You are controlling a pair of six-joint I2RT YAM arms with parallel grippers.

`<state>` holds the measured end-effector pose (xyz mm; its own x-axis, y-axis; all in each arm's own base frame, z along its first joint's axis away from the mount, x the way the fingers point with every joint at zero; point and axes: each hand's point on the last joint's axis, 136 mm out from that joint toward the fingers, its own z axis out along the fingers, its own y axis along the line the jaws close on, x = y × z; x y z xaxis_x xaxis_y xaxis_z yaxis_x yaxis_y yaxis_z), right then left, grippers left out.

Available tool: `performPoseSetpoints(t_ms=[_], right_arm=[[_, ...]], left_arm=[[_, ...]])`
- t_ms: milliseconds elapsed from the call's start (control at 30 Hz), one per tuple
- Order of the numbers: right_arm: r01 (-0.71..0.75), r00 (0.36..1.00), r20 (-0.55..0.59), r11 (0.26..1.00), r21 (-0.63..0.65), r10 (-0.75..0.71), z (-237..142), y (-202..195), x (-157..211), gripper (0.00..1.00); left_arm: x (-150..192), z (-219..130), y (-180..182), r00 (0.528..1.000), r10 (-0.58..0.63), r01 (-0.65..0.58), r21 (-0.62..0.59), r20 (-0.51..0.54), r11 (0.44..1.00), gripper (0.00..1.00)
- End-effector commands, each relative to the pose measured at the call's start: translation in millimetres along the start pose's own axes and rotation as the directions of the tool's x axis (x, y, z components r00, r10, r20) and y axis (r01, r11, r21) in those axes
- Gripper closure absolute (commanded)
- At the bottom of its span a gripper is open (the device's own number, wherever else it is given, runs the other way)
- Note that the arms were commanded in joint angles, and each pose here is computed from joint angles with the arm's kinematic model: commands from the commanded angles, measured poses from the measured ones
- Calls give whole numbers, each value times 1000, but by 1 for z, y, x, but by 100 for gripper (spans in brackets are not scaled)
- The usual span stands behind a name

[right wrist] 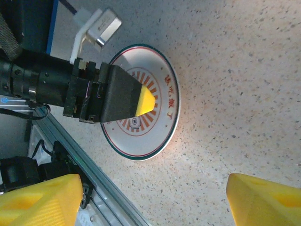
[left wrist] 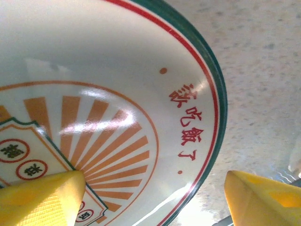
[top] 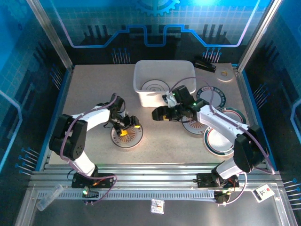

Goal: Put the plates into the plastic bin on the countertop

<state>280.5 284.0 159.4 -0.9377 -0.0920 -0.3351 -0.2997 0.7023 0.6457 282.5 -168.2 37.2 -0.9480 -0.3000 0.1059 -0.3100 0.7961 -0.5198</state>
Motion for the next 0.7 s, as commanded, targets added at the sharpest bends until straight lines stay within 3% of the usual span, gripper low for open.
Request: performPoseSetpoints(t_ms=[0, 167, 333, 500, 667], right_arm=[[2, 1000, -12, 1000, -9, -3, 16, 11, 0, 21], [-1, 997, -74, 1000, -13, 0, 39, 14, 6, 26], [-5, 991, -131, 999, -36, 0, 60, 18, 6, 36], [16, 986, -163, 998, -54, -25, 72, 27, 8, 41], [20, 986, -163, 998, -60, -30, 73, 28, 8, 42]], left_arm=[[2, -10, -10, 1000, 6, -6, 31, 26, 1000, 19], [2, -48, -2, 990, 3, -4, 3, 140, 1000, 17], [5, -80, 42, 961, -121, 126, -1, 250, 992, 16], [5, -79, 87, 931, -230, 243, -14, 283, 970, 16], [-1, -61, 100, 937, -256, 267, -15, 240, 964, 18]])
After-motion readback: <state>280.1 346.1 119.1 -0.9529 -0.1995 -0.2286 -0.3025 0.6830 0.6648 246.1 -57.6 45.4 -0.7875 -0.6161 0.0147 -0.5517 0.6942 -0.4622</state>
